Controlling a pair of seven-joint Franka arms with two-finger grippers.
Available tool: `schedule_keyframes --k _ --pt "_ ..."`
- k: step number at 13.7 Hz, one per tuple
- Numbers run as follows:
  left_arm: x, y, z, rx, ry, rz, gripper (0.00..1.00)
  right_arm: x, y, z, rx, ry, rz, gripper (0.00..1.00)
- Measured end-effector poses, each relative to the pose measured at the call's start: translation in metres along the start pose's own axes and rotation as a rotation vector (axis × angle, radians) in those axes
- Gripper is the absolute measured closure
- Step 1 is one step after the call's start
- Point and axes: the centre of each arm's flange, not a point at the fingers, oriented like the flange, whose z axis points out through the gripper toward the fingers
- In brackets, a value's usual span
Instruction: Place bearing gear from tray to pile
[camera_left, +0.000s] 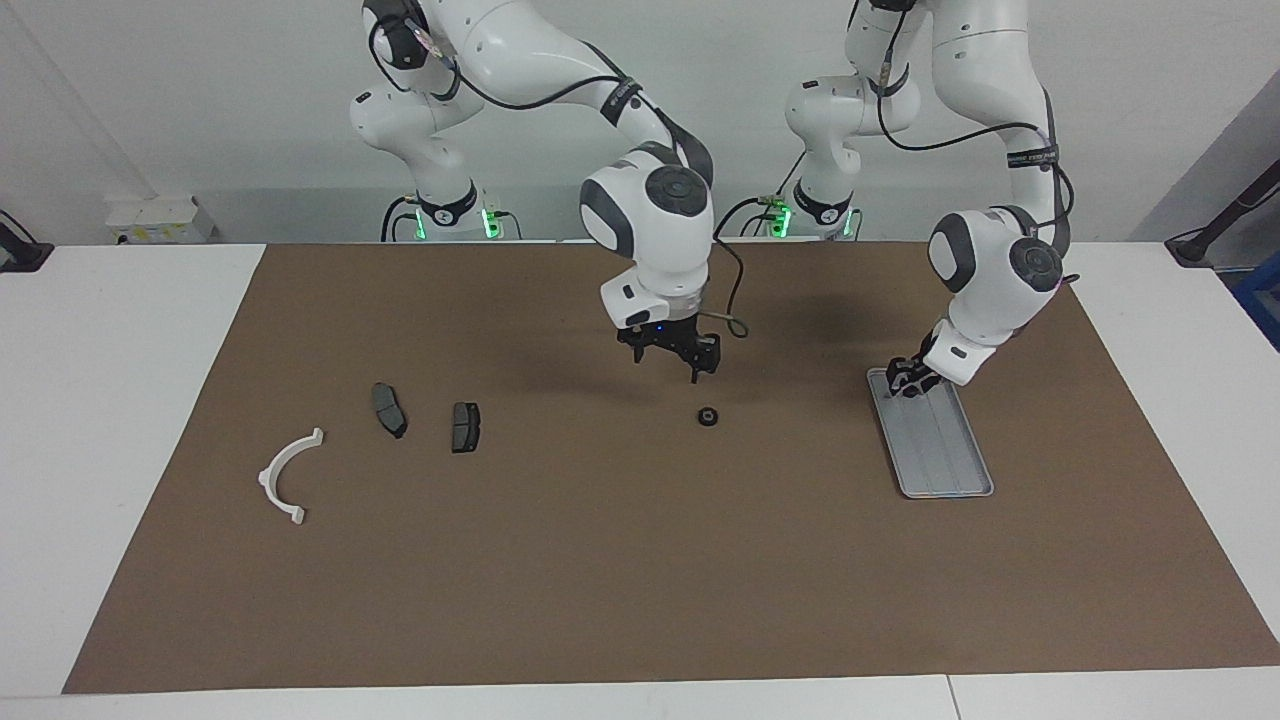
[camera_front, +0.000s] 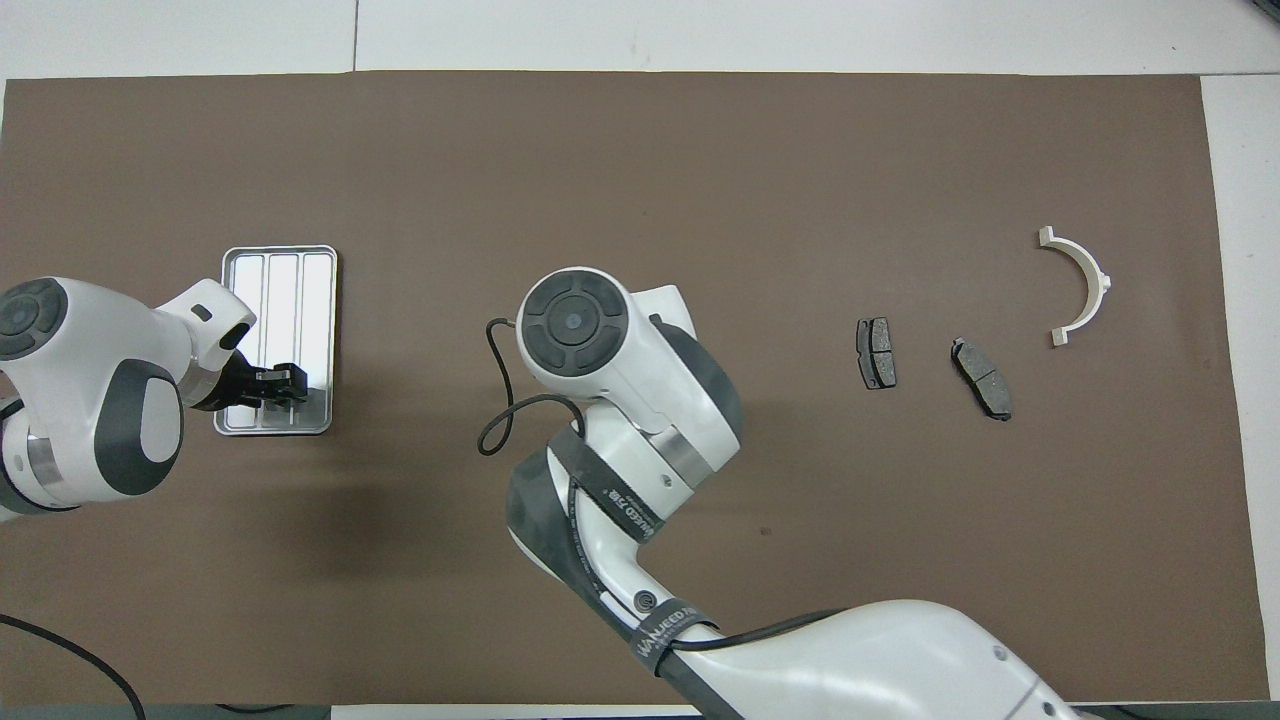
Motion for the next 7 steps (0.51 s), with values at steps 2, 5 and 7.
schedule_keyframes --k 2,5,7 --pt "0.0 0.0 0.0 0.0 0.0 -0.001 0.4 -0.001 -0.02 0.023 -0.009 0.004 0.005 0.0" --pt "0.0 0.0 0.0 0.0 0.0 -0.002 0.4 0.009 -0.032 0.036 -0.016 0.01 0.011 0.0" --pt "-0.001 0.0 0.001 0.0 -0.002 -0.002 0.5 0.008 -0.035 0.042 -0.025 0.018 0.001 0.0"
